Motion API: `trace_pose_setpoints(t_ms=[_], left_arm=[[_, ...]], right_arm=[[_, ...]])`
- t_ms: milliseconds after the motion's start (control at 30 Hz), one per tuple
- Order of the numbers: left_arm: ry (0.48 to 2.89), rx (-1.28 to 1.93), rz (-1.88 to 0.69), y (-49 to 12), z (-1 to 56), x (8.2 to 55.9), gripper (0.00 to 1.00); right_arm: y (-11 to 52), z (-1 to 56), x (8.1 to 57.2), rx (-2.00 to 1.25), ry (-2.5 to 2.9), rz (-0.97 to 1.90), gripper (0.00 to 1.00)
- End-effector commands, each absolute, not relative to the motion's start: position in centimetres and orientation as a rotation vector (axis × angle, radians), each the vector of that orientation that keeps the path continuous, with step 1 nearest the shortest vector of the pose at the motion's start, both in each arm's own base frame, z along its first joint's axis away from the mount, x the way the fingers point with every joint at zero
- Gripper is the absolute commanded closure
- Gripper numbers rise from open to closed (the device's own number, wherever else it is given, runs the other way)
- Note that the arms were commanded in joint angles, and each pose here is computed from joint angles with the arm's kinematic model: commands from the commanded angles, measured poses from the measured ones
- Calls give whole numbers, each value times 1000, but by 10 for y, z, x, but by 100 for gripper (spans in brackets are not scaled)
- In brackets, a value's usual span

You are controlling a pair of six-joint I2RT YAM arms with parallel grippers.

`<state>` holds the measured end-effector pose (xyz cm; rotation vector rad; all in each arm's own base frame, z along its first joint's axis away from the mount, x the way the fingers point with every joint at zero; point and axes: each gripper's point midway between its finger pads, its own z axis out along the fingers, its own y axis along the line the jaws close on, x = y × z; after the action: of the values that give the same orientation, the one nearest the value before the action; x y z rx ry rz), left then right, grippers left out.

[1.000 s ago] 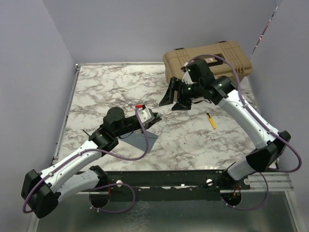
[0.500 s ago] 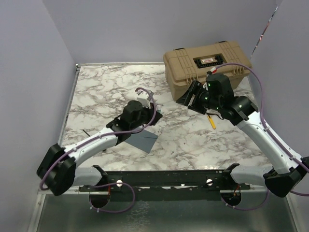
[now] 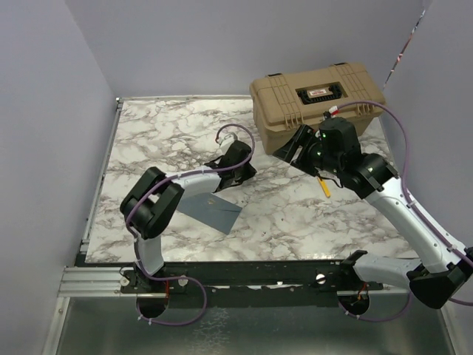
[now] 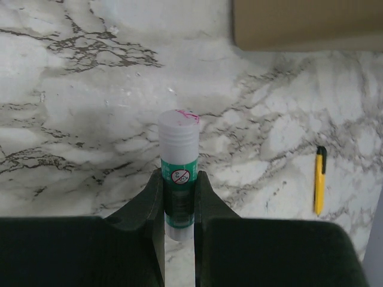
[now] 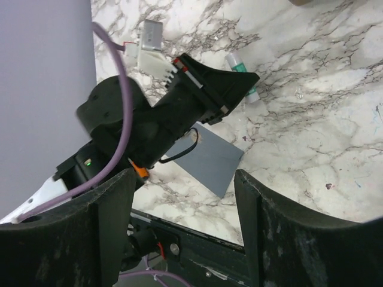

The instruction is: Place the letter into the envelope and seal it

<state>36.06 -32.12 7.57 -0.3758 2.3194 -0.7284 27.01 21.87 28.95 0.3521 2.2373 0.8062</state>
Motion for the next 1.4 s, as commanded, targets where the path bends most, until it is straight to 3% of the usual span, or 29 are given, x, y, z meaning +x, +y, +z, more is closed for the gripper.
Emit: trace_pose_setpoints(t_ms=[0, 167, 467, 600, 633, 667, 900, 1133, 1367], left_arm=[[2335, -630, -615, -312, 48, 380, 97], [2328, -704, -564, -311, 37, 390, 88], [2329, -668, -599, -312, 51, 392, 43], [2304, -554, -663, -319, 84, 397, 30], [2297, -502, -661, -319, 96, 397, 9], [2289, -467, -649, -316, 105, 396, 2], [2198, -351, -351, -232, 159, 377, 1], [2059, -289, -20, -125, 235, 328, 1], [1807, -376, 34, -47, 337, 265, 1]], right_arm=[[209, 291, 270, 382, 2196, 777, 30], [206, 289, 268, 395, 2194, 776, 30], [200, 296, 270, 425, 2163, 759, 30], [200, 298, 271, 432, 2169, 747, 30], [199, 298, 272, 435, 2168, 741, 30], [198, 299, 272, 439, 2165, 737, 30], [175, 306, 277, 482, 2120, 604, 27], [151, 304, 280, 494, 2160, 403, 20], [131, 329, 281, 473, 2083, 319, 18]])
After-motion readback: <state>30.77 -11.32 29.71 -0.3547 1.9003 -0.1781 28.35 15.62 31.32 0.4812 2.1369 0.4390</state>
